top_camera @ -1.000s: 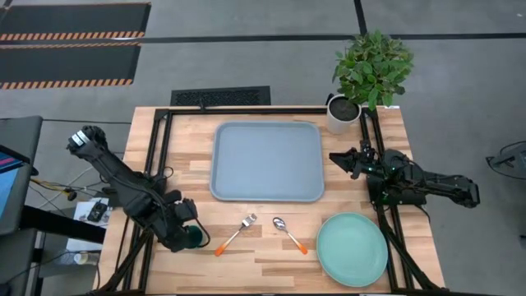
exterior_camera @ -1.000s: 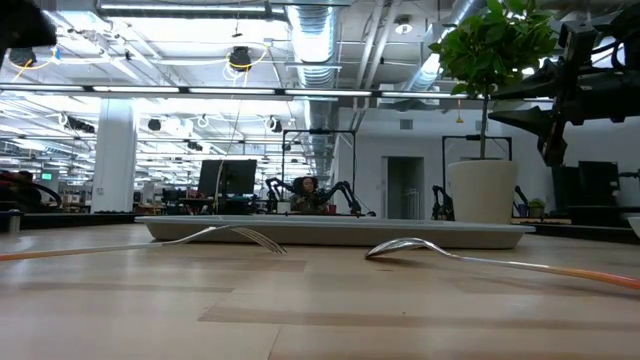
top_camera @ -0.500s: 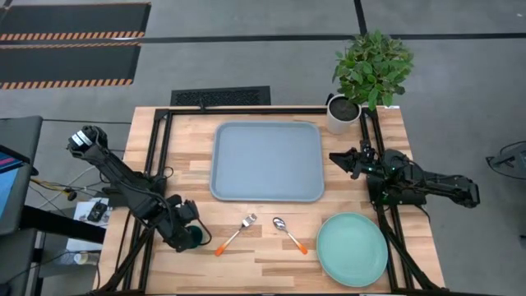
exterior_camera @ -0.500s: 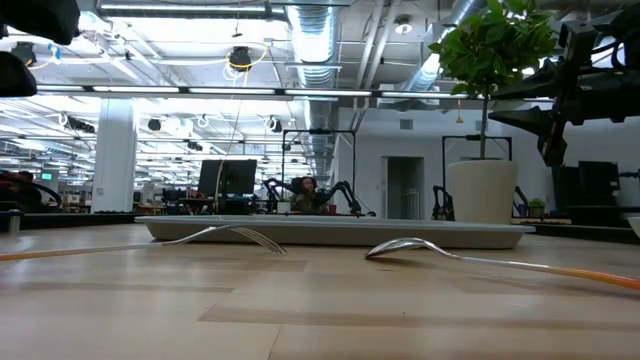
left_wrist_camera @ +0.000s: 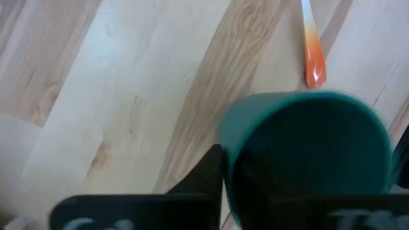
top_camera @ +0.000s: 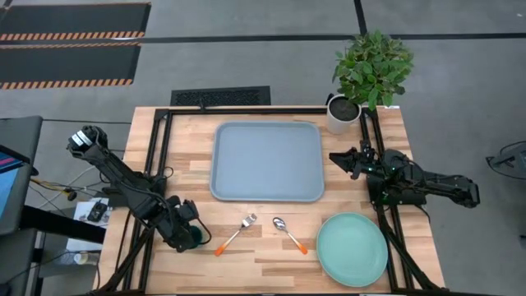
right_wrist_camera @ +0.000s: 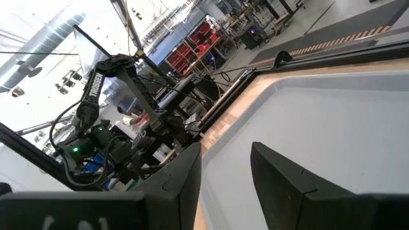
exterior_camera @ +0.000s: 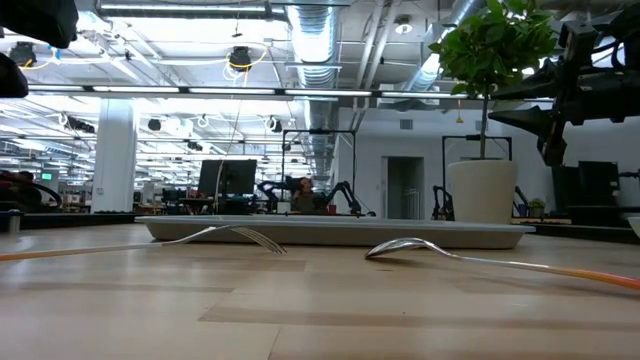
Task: Pick and place plate/cup/fork/spoon on tray
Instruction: Put the green cup on the gray tray
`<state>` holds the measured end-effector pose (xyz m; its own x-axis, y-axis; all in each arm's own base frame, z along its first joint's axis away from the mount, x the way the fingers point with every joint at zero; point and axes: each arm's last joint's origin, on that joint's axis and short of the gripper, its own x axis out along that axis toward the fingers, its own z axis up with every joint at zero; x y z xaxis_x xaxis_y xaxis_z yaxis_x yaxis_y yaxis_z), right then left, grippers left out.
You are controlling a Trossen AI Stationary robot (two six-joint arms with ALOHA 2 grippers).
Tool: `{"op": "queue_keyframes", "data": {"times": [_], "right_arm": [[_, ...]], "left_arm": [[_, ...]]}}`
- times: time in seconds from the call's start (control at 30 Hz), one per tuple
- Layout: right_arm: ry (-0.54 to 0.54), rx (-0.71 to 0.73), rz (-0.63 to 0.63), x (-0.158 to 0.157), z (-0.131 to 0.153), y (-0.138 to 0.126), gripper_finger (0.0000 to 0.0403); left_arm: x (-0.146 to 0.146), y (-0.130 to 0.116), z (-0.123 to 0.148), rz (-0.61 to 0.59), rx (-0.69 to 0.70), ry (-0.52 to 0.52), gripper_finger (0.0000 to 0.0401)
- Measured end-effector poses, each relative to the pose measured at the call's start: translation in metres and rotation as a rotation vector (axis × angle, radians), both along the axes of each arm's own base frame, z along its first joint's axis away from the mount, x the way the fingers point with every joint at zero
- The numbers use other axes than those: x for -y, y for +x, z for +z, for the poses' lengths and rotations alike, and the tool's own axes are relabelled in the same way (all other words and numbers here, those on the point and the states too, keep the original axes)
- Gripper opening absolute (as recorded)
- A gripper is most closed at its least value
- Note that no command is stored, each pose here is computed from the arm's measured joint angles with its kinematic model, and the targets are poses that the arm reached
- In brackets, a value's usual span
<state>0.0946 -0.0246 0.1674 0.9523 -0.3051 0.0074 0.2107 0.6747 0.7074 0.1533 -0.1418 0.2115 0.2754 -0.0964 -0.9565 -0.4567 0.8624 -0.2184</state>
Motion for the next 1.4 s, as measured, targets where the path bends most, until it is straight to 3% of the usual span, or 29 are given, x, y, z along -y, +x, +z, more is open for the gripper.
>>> {"op": "queue_keyframes", "data": {"times": [0.33, 0.67, 1.07, 1.4], "right_arm": [[0.0, 0.0, 0.0, 0.0, 0.0, 0.0, 0.0161], [0.0, 0.0, 0.0, 0.0, 0.0, 0.0, 0.0161], [0.0, 0.0, 0.0, 0.0, 0.0, 0.0, 0.0161], [0.002, -0.005, -0.001, 0.0, 0.0, 0.0, 0.0161]], "left_arm": [[-0.006, 0.01, 0.009, 0.168, 0.03, -0.03, 0.0002], [-0.033, 0.034, 0.038, 0.325, 0.015, -0.06, 0.0], [-0.088, 0.052, 0.062, 0.555, 0.029, 0.043, 0.0], [-0.162, 0.061, 0.063, 0.674, 0.038, 0.113, 0.0]]}}
